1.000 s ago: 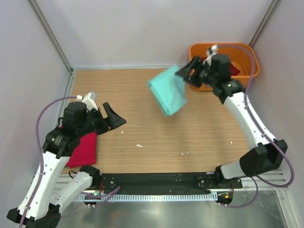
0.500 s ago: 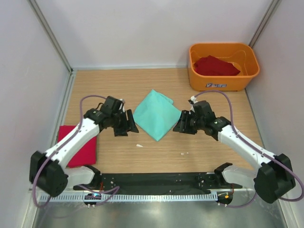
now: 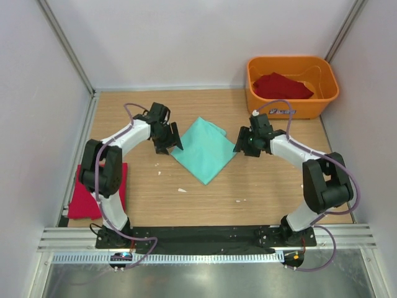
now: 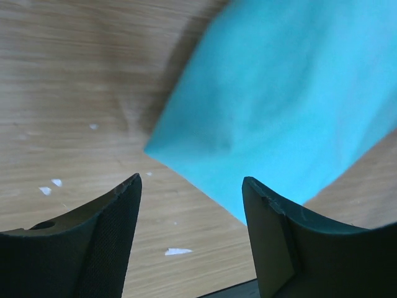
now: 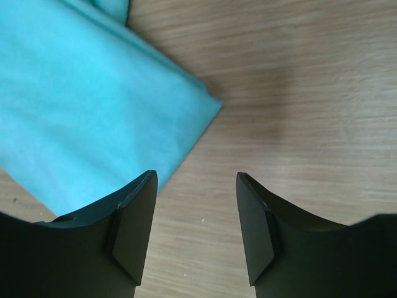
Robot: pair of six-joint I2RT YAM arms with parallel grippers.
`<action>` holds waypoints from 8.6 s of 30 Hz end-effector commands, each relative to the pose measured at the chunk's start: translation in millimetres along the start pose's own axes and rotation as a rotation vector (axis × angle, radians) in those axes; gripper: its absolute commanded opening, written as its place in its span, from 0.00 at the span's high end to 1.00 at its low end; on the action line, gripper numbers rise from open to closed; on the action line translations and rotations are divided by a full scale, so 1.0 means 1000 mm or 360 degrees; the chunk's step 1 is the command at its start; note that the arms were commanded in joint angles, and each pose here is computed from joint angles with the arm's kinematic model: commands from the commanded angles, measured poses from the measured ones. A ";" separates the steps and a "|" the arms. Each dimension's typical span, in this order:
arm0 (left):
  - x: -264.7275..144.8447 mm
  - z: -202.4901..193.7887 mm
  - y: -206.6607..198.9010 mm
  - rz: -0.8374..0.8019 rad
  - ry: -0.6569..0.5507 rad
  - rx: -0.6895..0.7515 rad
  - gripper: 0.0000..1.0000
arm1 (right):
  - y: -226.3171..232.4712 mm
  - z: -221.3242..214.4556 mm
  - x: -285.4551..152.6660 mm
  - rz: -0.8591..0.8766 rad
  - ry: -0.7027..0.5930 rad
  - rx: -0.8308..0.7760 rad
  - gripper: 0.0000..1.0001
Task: Fold and stack the t-shirts
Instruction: Flatten the tshirt out
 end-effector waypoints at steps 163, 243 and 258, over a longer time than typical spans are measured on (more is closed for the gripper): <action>-0.063 -0.023 0.002 0.0695 -0.0184 0.0073 0.45 | -0.054 -0.062 -0.135 -0.0209 0.0245 0.0218 0.25; -0.167 -0.041 0.020 0.0407 -0.0342 0.0198 1.00 | -0.034 -0.128 -0.120 -0.0119 0.0553 0.0273 0.67; -0.165 -0.040 0.014 0.0380 -0.0298 0.0223 1.00 | -0.040 -0.155 -0.085 -0.0036 0.0399 0.0632 0.50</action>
Point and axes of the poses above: each gripper's point midway between its finger pads, its own x axis out along the fingers, its own y axis along the line the jaws close on, z = x × y, the point moved 5 cm from there along -x, back along the fingers, and after that the axes turned 5 degrees about -x, right-handed, at the moved point
